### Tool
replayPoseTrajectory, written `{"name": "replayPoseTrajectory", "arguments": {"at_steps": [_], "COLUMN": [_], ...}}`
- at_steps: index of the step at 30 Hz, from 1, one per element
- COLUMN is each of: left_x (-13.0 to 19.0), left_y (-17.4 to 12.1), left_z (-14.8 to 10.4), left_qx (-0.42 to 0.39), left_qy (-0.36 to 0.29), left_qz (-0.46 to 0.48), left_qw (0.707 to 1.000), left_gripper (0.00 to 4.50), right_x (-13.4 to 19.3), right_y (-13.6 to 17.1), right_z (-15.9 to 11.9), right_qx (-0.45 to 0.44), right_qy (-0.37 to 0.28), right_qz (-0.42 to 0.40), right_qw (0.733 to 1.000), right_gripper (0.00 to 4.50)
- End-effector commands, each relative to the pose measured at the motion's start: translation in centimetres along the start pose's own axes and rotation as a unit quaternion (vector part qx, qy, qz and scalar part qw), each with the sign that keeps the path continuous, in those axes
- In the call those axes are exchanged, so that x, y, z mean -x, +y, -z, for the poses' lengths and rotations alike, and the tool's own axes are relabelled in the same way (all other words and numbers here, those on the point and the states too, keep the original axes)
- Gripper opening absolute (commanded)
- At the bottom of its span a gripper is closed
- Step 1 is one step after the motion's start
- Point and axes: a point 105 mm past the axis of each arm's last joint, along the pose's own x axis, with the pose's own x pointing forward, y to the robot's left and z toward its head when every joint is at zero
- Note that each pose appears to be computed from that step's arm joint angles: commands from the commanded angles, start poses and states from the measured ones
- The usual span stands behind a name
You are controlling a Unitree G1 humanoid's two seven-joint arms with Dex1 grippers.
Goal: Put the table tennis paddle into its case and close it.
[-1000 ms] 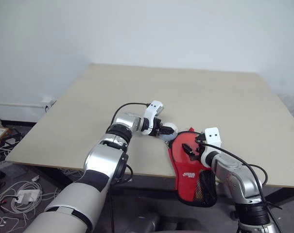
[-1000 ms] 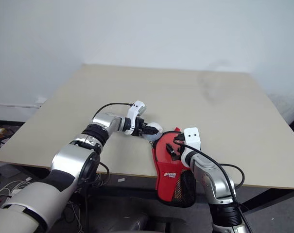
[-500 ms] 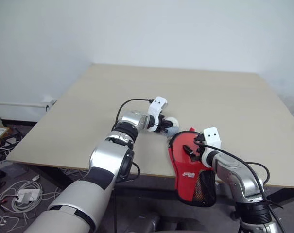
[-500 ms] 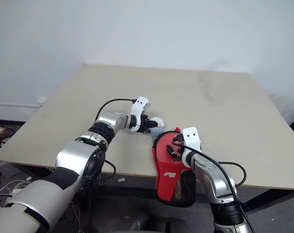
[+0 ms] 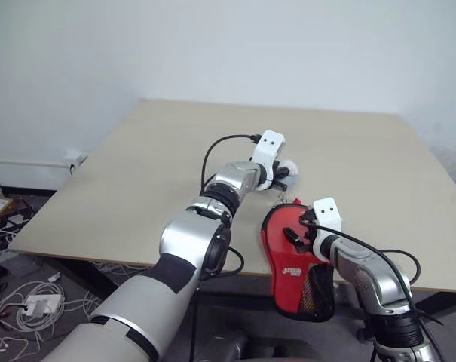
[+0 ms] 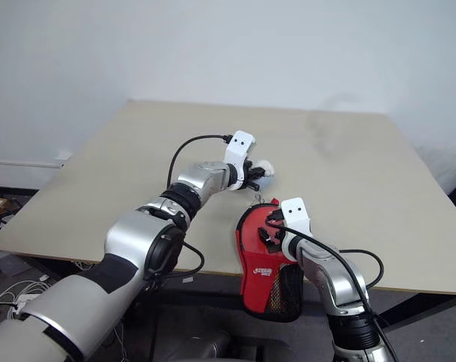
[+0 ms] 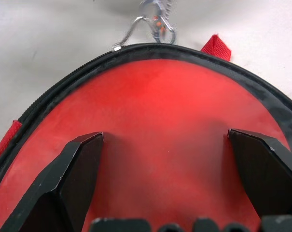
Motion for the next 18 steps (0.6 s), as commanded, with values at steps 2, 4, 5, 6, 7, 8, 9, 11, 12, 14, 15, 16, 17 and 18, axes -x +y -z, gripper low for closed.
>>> {"name": "replayPoseTrajectory", "arguments": {"at_steps": [2, 4, 5, 6, 7, 8, 9, 11, 12, 14, 15, 16, 17, 18], "left_x": [-0.7, -1.1, -1.3, -1.4, -1.6, -1.6, -1.6, -1.6, -1.5, -1.3, -1.2, -1.1, -1.0, -0.8], "left_y": [-3.8, -5.1, -5.7, -6.5, -7.2, -7.7, -8.1, -8.8, -9.2, -9.4, -9.3, -9.2, -9.2, -9.2], "left_z": [-3.7, -3.4, -3.1, -3.0, -3.1, -3.2, -3.5, -3.3, -3.3, -3.0, -3.0, -2.8, -2.5, -2.2], "left_qx": [-0.049, -0.064, -0.068, -0.070, -0.070, -0.070, -0.071, -0.068, -0.067, -0.052, -0.049, -0.051, -0.062, -0.074], "left_qy": [-0.058, -0.059, -0.055, -0.058, -0.064, -0.073, -0.084, -0.084, -0.086, -0.085, -0.085, -0.082, -0.077, -0.073], "left_qz": [0.034, 0.052, 0.059, 0.071, 0.081, 0.088, 0.094, 0.119, 0.134, 0.166, 0.173, 0.178, 0.189, 0.201], "left_qw": [0.997, 0.995, 0.994, 0.993, 0.992, 0.991, 0.989, 0.987, 0.985, 0.981, 0.980, 0.979, 0.977, 0.974], "left_gripper": [0.75, 0.75, 0.75, 0.75, 0.75, 0.75, 0.75, 0.75, 0.75, 0.75, 0.95, 1.18, 1.46, 1.75], "right_x": [-0.2, -0.2, -0.2, -0.2, -0.2, -0.2, -0.1, 0.0, 0.0, 0.0, 0.0, 0.0, 0.1, 0.1], "right_y": [0.2, 0.3, 0.3, 0.4, 0.4, 0.5, 0.5, 0.4, 0.4, 0.3, 0.2, 0.2, 0.2, 0.2], "right_z": [4.4, 4.2, 4.0, 3.9, 3.7, 3.6, 3.5, 3.4, 3.4, 3.4, 3.4, 3.4, 3.3, 3.3], "right_qx": [-0.013, -0.013, -0.012, -0.013, -0.012, -0.011, -0.010, -0.008, -0.008, -0.011, -0.012, -0.013, -0.012, -0.012], "right_qy": [0.089, 0.085, 0.081, 0.076, 0.073, 0.068, 0.065, 0.061, 0.061, 0.058, 0.057, 0.056, 0.054, 0.052], "right_qz": [-0.005, -0.005, -0.005, -0.005, -0.004, -0.004, -0.004, 0.000, 0.001, 0.005, 0.006, 0.007, 0.007, 0.007], "right_qw": [0.996, 0.996, 0.997, 0.997, 0.997, 0.998, 0.998, 0.998, 0.998, 0.998, 0.998, 0.998, 0.998, 0.999], "right_gripper": [4.50, 4.50, 4.50, 4.50, 4.50, 4.50, 4.50, 4.50, 4.50, 4.50, 4.50, 4.50, 4.50, 4.50]}}
